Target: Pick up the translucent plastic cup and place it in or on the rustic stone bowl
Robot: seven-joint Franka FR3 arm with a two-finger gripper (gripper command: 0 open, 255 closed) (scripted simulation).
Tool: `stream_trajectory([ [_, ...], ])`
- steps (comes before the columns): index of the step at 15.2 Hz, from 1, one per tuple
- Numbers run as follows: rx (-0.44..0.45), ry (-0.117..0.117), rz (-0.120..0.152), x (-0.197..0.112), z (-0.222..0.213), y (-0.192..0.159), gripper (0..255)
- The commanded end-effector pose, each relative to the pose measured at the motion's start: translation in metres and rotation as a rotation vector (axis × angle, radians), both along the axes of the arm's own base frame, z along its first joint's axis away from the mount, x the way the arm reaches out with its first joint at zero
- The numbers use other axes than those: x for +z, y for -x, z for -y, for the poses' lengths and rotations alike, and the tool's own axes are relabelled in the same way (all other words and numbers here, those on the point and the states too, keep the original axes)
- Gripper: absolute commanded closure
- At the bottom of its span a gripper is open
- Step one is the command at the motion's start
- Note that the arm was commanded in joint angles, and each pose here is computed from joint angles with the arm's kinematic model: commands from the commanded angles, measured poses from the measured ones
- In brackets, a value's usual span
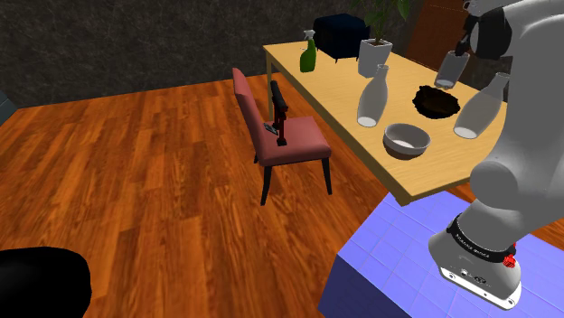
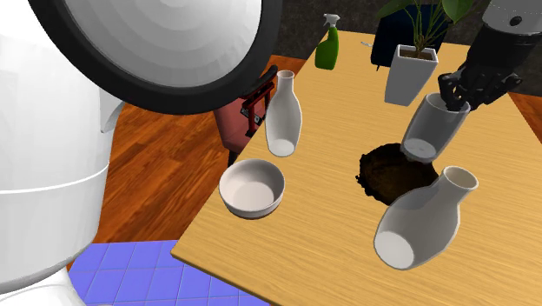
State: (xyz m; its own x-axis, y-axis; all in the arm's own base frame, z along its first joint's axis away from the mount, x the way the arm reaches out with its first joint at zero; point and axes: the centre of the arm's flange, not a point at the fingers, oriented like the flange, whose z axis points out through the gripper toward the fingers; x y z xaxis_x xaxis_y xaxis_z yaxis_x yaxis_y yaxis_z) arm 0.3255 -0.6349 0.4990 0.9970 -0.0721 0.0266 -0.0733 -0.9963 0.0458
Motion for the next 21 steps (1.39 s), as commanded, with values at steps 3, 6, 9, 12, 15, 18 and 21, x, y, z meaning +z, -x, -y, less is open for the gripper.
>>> stream_trajectory([
  [3,0.0,0.001,0.0,-0.021,0.0,0.0,255],
  [6,0.0,0.001,0.0,-0.029,0.0,0.0,255],
  [9,0.0,0.001,0.0,-0.029,0.0,0.0,255],
  [12,0.0,0.001,0.0,-0.029,0.0,0.0,255],
  [15,0.0,0.001,0.0,-0.029,0.0,0.0,0],
  [18,0.0,0.001,0.0,-0.029,0.0,0.0,0],
  [21,0.0,0.001,0.0,0.01,-0.002,0.001,0],
])
